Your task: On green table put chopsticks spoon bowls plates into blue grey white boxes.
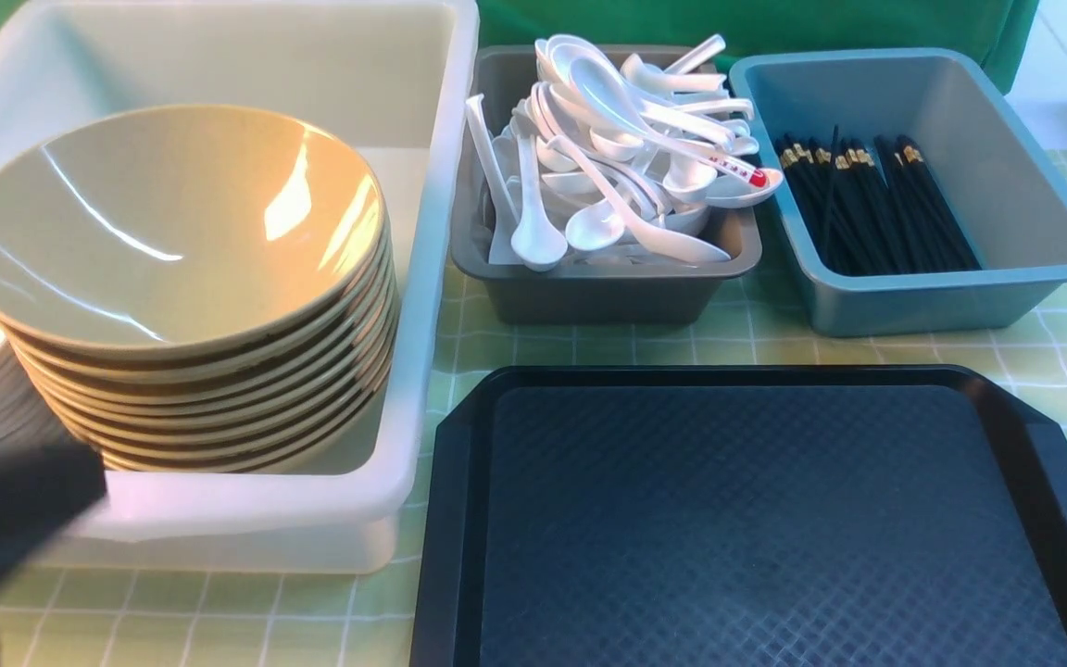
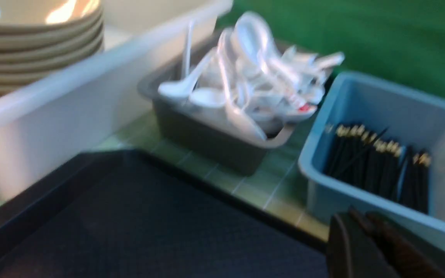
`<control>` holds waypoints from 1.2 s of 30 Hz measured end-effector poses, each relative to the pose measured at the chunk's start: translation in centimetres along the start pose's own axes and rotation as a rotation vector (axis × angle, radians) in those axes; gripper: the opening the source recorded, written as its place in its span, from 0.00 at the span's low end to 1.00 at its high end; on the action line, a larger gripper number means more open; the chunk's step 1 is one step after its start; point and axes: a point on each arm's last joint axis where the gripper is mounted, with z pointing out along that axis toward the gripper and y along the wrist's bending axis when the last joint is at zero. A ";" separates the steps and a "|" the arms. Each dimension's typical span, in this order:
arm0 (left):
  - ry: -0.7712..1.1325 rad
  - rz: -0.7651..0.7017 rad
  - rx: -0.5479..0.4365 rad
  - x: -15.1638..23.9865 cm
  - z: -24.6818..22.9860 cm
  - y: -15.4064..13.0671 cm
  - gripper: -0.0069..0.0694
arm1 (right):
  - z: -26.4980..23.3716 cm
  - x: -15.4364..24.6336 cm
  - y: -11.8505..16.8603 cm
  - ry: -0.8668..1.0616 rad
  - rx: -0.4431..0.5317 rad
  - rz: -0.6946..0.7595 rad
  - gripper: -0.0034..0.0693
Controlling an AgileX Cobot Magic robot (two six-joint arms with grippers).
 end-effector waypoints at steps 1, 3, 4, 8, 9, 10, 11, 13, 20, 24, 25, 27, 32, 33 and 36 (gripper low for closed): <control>-0.014 -0.006 0.015 0.5 -0.3 -0.1 0.09 | -0.4 0.2 0.0 -0.030 0.006 -0.001 0.11; -0.038 -0.031 0.055 2.4 -0.6 -0.1 0.09 | -1.3 1.5 0.1 -0.117 0.031 -0.001 0.11; -0.056 -0.035 0.072 3.0 -1.0 -0.2 0.09 | -1.5 2.0 0.1 -0.156 0.043 0.000 0.12; -0.111 -0.037 0.099 4.5 -1.5 -0.1 0.09 | -2.0 2.8 0.1 -0.216 0.060 -0.002 0.13; -0.149 -0.032 0.104 4.8 -1.8 -0.1 0.09 | -2.0 3.1 0.1 -0.221 0.061 -0.003 0.13; -0.174 -0.029 0.105 4.9 -1.9 -0.1 0.09 | -2.1 3.1 0.1 -0.223 0.061 -0.003 0.13; -0.192 -0.028 0.105 4.9 -2.0 -0.1 0.09 | -2.1 3.1 0.1 -0.227 0.062 -0.003 0.13; -0.222 -0.026 0.107 4.9 -2.2 -0.1 0.09 | -2.2 3.0 0.1 -0.235 0.064 -0.003 0.13; -0.233 -0.025 0.108 4.9 -2.3 -0.1 0.09 | -2.1 3.1 0.1 -0.234 0.064 -0.003 0.14; -0.234 -0.024 0.108 4.9 -2.3 -0.1 0.09 | -2.1 3.1 0.1 -0.233 0.064 -0.003 0.14; -0.234 -0.024 0.108 4.9 -2.3 -0.1 0.09 | -2.1 3.1 0.1 -0.232 0.064 -0.003 0.14; -0.233 -0.025 0.108 4.9 -2.3 -0.1 0.09 | -2.1 3.1 0.1 -0.232 0.064 -0.003 0.14; -0.352 0.073 0.016 4.1 -2.1 0.8 0.09 | -2.1 3.1 0.1 -0.232 0.065 -0.003 0.15; -0.370 0.099 -0.011 4.1 -1.9 1.0 0.09 | -2.1 3.1 0.1 -0.232 0.065 -0.003 0.15; -0.446 0.173 -0.129 4.1 -0.9 2.2 0.09 | -2.1 3.1 0.1 -0.232 0.064 -0.002 0.15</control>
